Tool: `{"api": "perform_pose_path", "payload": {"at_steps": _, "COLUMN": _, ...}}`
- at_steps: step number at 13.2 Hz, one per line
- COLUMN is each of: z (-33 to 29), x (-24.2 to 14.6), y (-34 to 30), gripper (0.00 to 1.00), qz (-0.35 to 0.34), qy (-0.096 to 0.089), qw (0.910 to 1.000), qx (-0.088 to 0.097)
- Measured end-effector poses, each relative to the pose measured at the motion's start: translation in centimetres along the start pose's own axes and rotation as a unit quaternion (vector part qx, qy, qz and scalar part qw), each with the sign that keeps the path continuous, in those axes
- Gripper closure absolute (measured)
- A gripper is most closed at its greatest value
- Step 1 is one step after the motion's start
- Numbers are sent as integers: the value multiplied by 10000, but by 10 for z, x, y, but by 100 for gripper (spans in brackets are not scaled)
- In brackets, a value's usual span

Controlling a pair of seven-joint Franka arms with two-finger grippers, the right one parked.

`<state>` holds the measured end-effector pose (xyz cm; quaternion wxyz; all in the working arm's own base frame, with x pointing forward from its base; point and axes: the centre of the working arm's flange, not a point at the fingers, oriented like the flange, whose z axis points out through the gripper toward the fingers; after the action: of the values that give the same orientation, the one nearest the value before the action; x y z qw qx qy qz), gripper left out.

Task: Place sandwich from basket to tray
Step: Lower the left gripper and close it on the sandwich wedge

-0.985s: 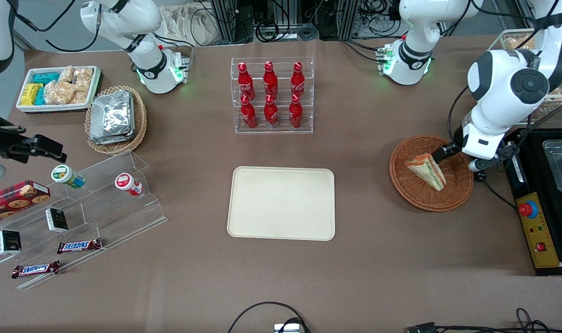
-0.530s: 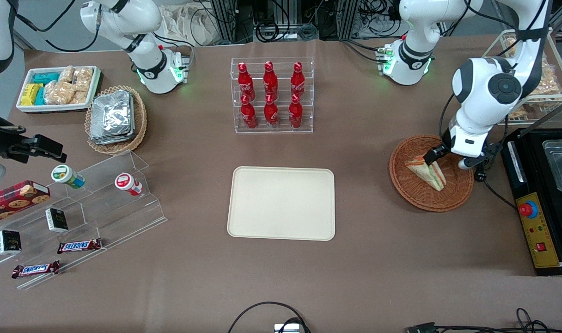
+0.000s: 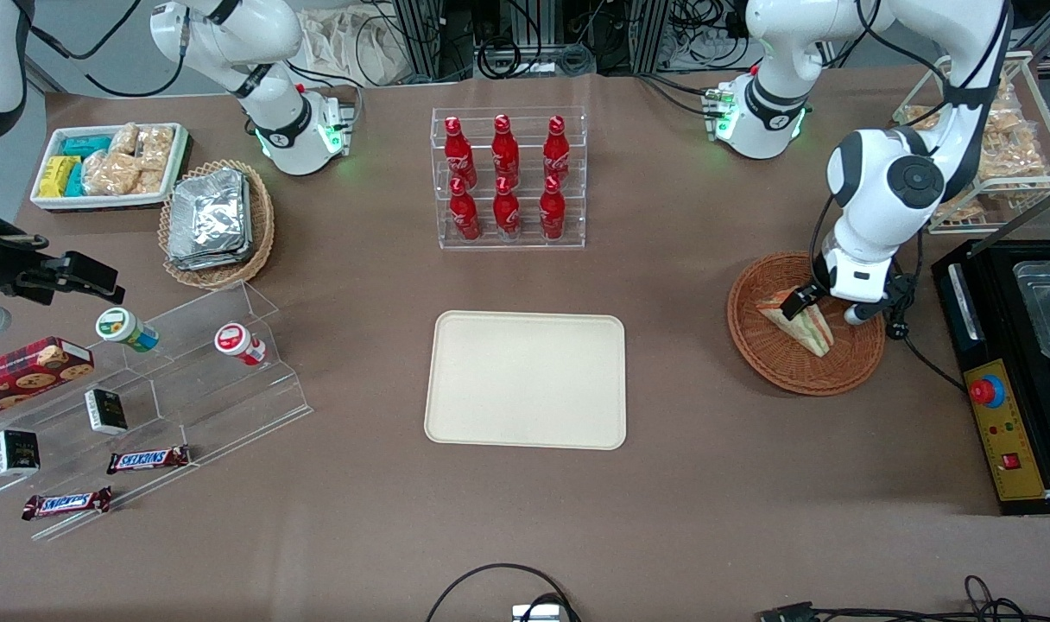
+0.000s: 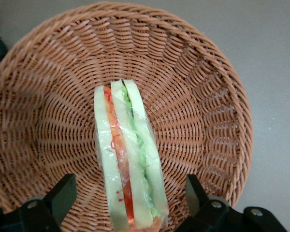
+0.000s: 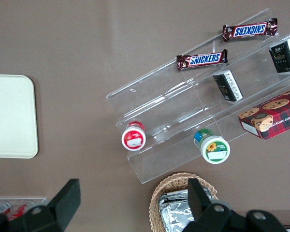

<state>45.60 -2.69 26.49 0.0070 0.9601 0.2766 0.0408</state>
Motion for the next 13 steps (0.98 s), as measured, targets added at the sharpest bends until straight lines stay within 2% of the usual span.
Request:
{"api": "perform_pose_path", "payload": {"at_steps": 5, "z": 26, "x": -6, "y": -3, "gripper": 0, "qz": -31, "qy": 4, "qw": 10000, "qx": -52}}
{"api": "perform_pose_path", "payload": {"at_steps": 6, "z": 27, "x": -6, "y": -3, "gripper": 7, "qz": -31, "qy": -4, "qw": 10000, "qx": -49}}
{"api": "perform_pose_path", "payload": {"at_steps": 9, "z": 28, "x": -7, "y": -3, "gripper": 42, "qz": -30, "qy": -11, "qw": 10000, "qx": -45}}
{"api": "perform_pose_path", "payload": {"at_steps": 11, "z": 28, "x": -7, "y": -3, "gripper": 59, "qz": -21, "qy": -2, "qw": 10000, "qx": -47}}
{"api": "perform_pose_path", "payload": {"at_steps": 13, "z": 25, "x": -6, "y": -2, "gripper": 69, "qz": -1, "qy": 27, "qw": 10000, "qx": -62}}
